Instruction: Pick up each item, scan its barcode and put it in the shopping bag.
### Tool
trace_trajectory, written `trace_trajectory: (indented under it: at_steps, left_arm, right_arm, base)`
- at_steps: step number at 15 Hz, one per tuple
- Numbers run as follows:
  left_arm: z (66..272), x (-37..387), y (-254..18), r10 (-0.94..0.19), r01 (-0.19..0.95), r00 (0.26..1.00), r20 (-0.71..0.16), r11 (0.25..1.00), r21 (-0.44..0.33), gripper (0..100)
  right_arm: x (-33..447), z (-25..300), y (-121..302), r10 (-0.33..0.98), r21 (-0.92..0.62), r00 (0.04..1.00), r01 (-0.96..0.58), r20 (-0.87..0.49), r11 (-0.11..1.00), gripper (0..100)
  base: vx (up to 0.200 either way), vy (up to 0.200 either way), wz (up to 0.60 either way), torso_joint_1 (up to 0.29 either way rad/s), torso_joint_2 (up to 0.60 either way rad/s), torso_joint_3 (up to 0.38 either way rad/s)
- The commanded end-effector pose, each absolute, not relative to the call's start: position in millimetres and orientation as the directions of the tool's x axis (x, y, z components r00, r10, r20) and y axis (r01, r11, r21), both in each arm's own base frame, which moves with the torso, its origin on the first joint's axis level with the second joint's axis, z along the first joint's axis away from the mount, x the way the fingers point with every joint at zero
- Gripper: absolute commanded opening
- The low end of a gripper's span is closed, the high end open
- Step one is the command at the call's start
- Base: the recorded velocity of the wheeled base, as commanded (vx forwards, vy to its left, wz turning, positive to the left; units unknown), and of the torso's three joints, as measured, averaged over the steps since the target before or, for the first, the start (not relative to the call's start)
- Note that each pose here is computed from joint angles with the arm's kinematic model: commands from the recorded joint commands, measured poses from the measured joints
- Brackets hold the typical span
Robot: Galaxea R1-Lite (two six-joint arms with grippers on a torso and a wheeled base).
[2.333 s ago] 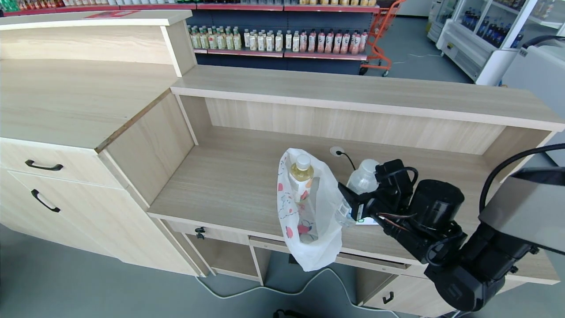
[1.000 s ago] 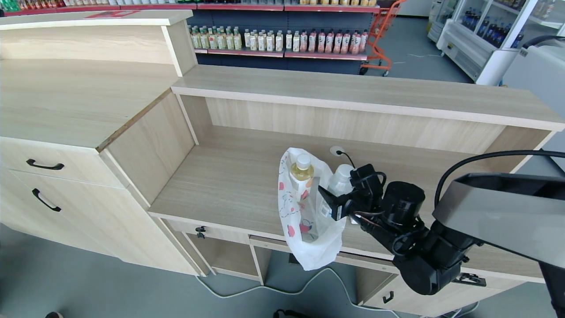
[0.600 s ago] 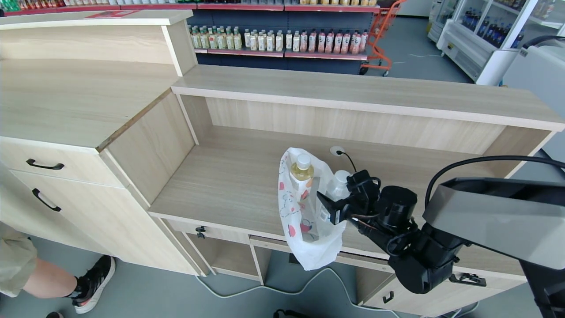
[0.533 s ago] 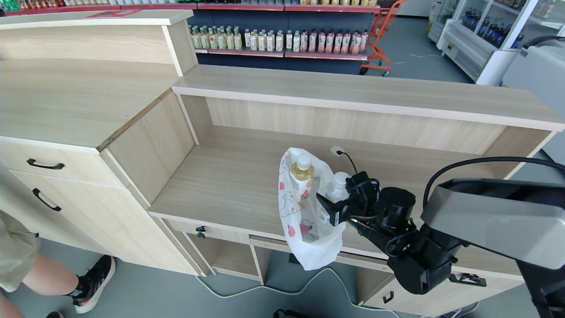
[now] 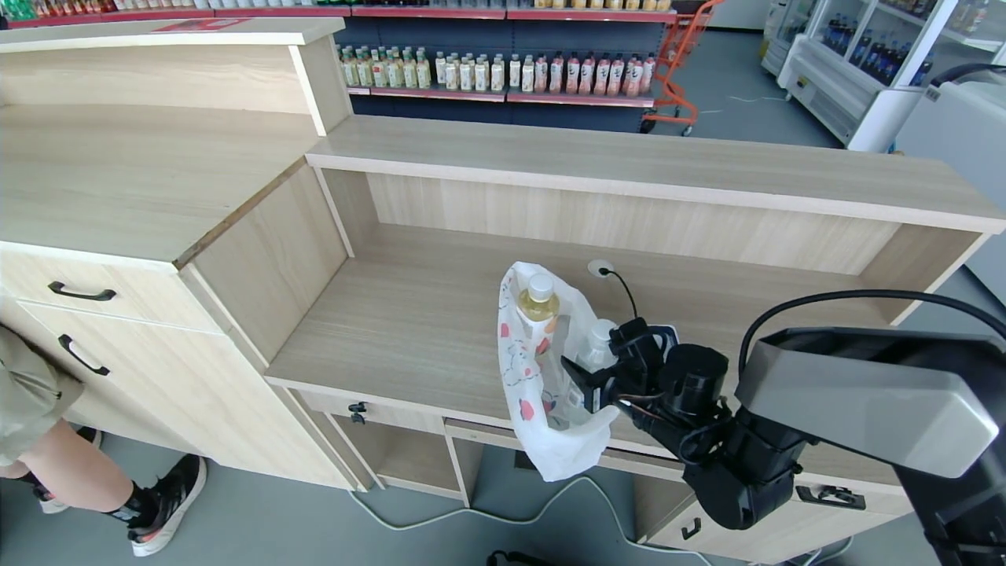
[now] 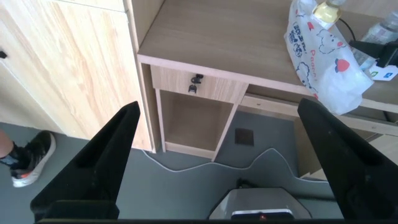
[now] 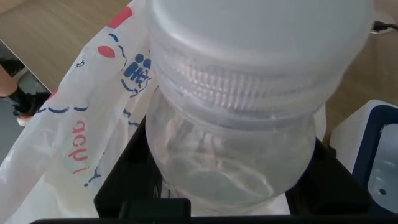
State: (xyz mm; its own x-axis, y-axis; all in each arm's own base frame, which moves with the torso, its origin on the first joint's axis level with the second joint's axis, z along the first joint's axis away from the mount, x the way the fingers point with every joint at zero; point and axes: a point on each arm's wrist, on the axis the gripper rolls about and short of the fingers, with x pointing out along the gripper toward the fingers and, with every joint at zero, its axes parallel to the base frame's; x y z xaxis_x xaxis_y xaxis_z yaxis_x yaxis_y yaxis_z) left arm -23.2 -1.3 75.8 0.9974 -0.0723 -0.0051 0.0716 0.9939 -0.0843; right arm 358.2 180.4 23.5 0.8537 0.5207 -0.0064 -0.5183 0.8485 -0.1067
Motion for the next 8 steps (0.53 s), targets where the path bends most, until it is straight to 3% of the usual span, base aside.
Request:
trace_trajectory:
  at_steps: [1,2,8]
  left_arm:
    - [75.8,-23.2,-1.3,-0.072,0.071,0.997,-0.005,0.994,-0.085,100]
    - [75.8,-23.2,-1.3,-0.072,0.071,0.997,-0.005,0.994,-0.085,100]
    - [75.8,-23.2,-1.3,-0.072,0.071,0.997,-0.005,0.994,-0.085,100]
  right_arm:
    - [358.0,19.7,180.3,0.521,-0.107,0.854,-0.519,-0.017,0.848,0]
    - [357.6,19.1,180.1,0.521,-0.107,0.854,-0.52,-0.02,0.848,100]
    - [357.7,43.9,177.4,0.516,-0.1,0.855,-0.51,0.044,0.854,100]
  base:
    - [0.0,0.0,0.0,0.0,0.0,0.0]
    - [0.0,0.0,0.0,0.0,0.0,0.0]
    - [0.0,0.0,0.0,0.0,0.0,0.0]
